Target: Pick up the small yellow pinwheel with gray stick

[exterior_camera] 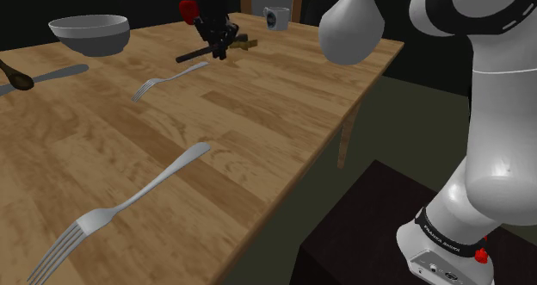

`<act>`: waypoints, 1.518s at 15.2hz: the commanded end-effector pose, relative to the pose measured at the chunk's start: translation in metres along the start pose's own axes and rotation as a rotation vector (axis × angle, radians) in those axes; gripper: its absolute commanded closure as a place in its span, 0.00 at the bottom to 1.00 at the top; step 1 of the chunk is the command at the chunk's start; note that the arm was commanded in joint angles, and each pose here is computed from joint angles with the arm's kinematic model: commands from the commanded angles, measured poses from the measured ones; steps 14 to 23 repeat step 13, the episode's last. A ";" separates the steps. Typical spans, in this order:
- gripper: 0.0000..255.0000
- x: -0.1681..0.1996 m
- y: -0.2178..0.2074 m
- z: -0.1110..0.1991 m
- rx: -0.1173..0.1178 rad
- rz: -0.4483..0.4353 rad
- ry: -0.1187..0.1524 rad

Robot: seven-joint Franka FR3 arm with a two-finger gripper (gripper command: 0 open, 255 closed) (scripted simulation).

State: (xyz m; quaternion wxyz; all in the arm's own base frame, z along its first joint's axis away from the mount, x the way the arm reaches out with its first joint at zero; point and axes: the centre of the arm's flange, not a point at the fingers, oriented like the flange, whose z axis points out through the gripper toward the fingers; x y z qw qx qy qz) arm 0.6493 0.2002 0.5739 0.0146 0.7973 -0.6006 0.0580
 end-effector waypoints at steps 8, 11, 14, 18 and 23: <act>1.00 0.006 -0.001 -0.047 0.000 0.000 0.000; 1.00 0.007 -0.002 -0.063 0.000 0.000 0.000; 1.00 0.007 -0.002 -0.064 0.000 0.000 0.000; 1.00 0.007 -0.002 -0.064 0.000 0.000 0.000; 1.00 0.007 -0.002 -0.064 0.000 0.000 0.000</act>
